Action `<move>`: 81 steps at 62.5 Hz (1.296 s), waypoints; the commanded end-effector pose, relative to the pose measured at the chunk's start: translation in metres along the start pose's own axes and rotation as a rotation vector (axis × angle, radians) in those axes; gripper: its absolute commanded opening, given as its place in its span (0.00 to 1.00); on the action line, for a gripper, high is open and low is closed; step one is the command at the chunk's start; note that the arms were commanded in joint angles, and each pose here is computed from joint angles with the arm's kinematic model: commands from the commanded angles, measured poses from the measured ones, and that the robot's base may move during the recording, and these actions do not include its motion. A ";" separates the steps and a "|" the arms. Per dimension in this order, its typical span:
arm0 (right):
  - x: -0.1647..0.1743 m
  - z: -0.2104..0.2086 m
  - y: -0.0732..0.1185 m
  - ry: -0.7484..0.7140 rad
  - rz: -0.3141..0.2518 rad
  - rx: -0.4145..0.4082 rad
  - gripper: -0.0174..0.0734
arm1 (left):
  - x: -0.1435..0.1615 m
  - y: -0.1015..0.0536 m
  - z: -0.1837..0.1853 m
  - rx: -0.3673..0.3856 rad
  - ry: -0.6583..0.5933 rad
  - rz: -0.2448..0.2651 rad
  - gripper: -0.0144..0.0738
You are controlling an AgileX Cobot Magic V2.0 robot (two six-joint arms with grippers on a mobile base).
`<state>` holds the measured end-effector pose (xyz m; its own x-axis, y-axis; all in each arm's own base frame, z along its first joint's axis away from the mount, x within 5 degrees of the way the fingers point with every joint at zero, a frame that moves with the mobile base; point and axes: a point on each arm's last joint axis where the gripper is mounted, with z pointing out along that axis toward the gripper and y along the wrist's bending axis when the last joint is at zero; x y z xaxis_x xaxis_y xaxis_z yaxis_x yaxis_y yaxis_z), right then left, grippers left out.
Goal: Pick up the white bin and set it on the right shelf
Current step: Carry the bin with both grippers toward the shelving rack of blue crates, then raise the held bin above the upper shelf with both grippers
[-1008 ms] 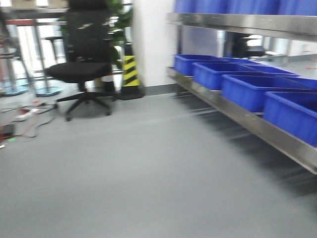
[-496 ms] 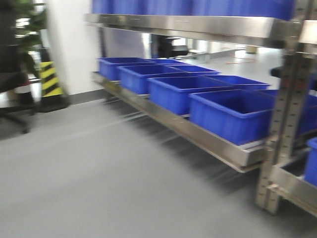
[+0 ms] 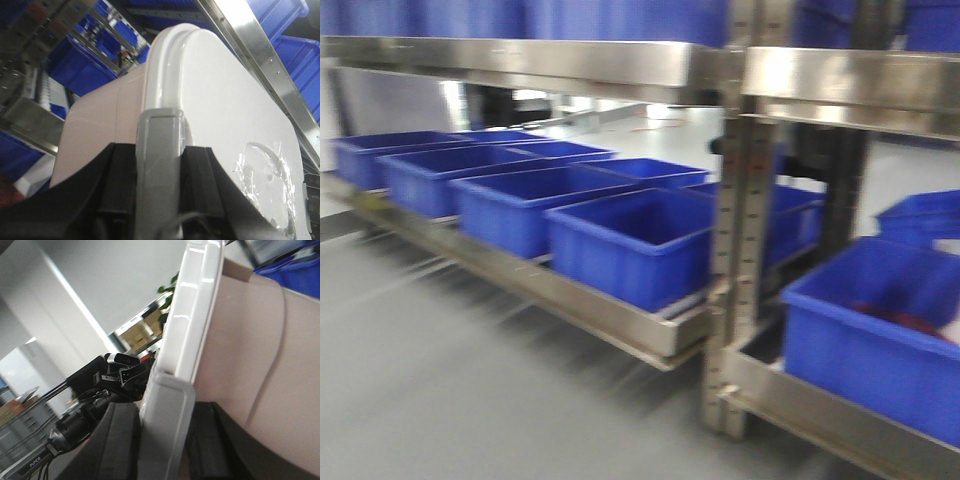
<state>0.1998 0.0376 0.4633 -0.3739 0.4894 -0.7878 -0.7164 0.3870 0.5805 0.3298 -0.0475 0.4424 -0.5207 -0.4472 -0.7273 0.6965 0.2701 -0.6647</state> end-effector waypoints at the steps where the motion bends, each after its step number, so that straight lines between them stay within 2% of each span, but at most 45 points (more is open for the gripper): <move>1: -0.008 -0.001 0.031 -0.045 -0.028 -0.164 0.39 | -0.003 -0.051 -0.001 0.225 0.016 0.055 0.05; 81: -0.008 -0.001 0.031 -0.045 -0.028 -0.164 0.39 | -0.004 -0.051 -0.001 0.222 0.014 0.055 0.05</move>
<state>0.1999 0.0375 0.4633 -0.3733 0.4903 -0.7876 -0.7156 0.3881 0.5808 0.3298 -0.0475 0.4424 -0.5207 -0.4472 -0.7273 0.6965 0.2701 -0.6647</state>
